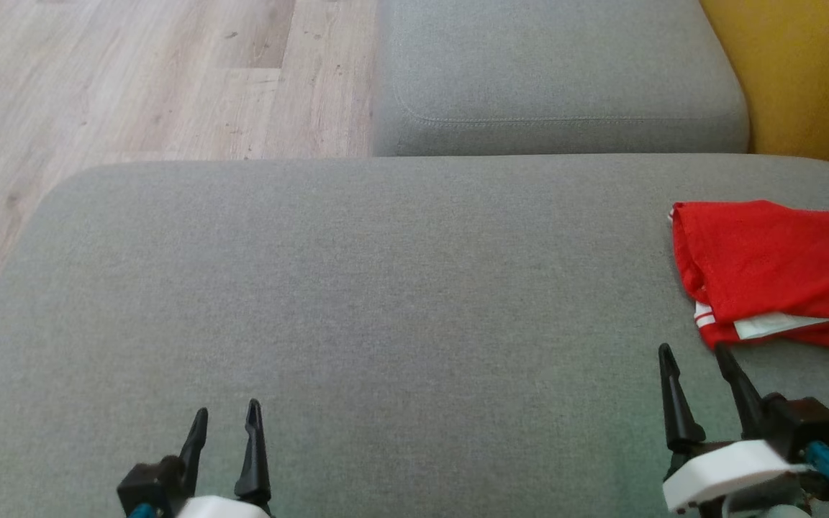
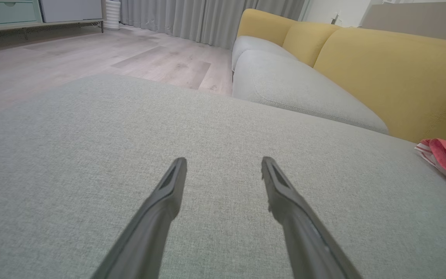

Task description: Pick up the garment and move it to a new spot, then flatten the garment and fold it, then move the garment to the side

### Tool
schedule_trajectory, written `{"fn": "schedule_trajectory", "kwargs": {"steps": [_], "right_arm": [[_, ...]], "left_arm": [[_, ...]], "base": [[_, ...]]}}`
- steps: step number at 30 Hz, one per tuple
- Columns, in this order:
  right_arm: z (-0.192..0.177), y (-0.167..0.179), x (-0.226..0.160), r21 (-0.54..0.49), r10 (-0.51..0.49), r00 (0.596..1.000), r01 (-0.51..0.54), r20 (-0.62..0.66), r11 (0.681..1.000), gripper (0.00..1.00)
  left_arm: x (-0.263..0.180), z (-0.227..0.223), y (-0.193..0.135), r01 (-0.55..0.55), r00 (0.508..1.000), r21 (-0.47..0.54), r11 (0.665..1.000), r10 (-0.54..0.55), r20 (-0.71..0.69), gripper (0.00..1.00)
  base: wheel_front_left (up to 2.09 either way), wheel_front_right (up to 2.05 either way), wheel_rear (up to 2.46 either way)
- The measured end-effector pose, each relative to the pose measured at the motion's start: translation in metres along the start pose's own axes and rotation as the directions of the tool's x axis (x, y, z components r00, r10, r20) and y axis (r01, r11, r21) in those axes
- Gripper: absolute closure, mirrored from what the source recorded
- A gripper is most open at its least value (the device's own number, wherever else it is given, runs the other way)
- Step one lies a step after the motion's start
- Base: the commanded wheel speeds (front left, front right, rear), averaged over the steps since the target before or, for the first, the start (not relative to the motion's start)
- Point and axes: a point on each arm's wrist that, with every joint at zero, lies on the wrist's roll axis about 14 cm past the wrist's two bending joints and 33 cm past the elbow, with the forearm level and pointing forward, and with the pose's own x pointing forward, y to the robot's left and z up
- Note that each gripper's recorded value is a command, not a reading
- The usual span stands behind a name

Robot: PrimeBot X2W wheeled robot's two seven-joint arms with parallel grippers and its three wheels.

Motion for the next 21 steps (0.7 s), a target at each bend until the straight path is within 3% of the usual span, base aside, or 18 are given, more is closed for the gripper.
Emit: {"fn": "schedule_trajectory", "kwargs": {"steps": [1,2,9,21], "right_arm": [[0.000,0.000,0.000,0.000,0.000,1.000,0.000,-0.001,1.000,0.00],[-0.003,-0.001,-0.001,0.001,-0.002,1.000,0.002,-0.010,1.000,1.00],[-0.050,-0.007,-0.021,0.033,-0.029,0.987,0.035,-0.157,0.999,1.00],[-0.050,-0.013,-0.020,0.169,-0.058,0.986,0.084,-0.156,0.982,1.00]], "left_arm": [[0.000,0.000,0.000,0.000,1.000,0.000,1.000,0.000,0.000,0.00],[0.000,-0.002,0.000,-0.002,1.000,-0.001,1.000,0.002,-0.005,1.00],[-0.019,-0.048,0.010,-0.047,0.989,-0.012,0.999,0.045,-0.140,1.00],[-0.014,-0.048,0.013,-0.077,0.984,-0.129,0.989,0.055,-0.168,1.00]], "base": [[0.00,0.00,0.00],[0.00,0.00,0.00],[0.00,0.00,0.00],[0.00,0.00,0.00]]}}
